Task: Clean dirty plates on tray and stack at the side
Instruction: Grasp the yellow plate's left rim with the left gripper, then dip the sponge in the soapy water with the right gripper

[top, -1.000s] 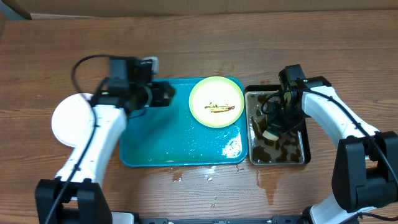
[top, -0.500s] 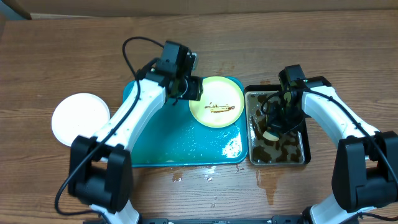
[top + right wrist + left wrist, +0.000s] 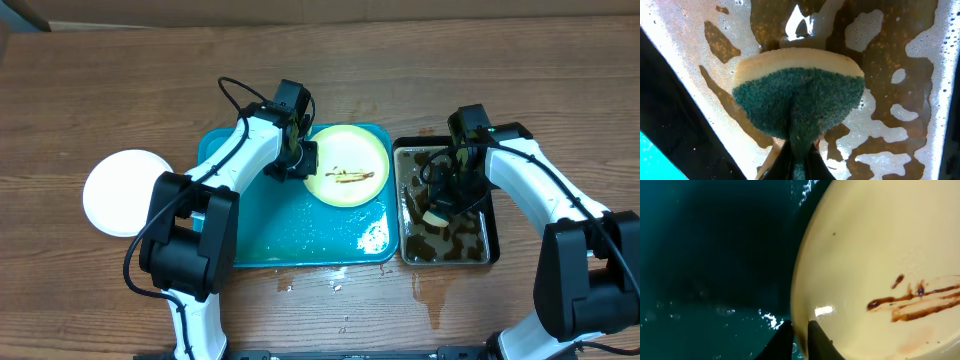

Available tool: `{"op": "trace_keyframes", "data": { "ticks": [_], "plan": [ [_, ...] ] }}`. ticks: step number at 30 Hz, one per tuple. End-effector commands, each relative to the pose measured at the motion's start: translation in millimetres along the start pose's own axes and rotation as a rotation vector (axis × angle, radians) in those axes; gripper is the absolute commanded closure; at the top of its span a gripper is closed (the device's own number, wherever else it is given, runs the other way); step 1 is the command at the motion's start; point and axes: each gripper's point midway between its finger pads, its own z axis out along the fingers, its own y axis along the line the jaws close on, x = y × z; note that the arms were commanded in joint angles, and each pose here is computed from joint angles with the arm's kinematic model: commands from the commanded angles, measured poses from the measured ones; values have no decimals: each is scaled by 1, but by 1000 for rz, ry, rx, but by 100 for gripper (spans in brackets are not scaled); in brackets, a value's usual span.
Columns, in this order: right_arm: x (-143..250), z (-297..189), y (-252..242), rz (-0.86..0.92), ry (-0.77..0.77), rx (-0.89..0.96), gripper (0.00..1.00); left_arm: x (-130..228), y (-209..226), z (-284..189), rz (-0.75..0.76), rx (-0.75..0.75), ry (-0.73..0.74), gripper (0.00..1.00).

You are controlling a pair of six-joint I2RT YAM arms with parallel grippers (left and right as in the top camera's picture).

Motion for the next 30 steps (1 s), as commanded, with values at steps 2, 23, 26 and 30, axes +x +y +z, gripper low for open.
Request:
{"op": "trace_keyframes", "data": {
  "ticks": [2, 23, 26, 30],
  "plan": [
    [-1, -7, 1, -6, -23, -12, 96, 3, 9, -1, -16, -40, 21, 91],
    [13, 29, 14, -140, 31, -130, 96, 42, 24, -5, -34, -110, 174, 71],
    [17, 37, 9, -138, 33, -115, 96, 40, 21, -3, -34, -95, 164, 70],
    [13, 37, -35, 61, -6, 127, 96, 43, 15, 5, -33, -59, 162, 71]
  ]
}}
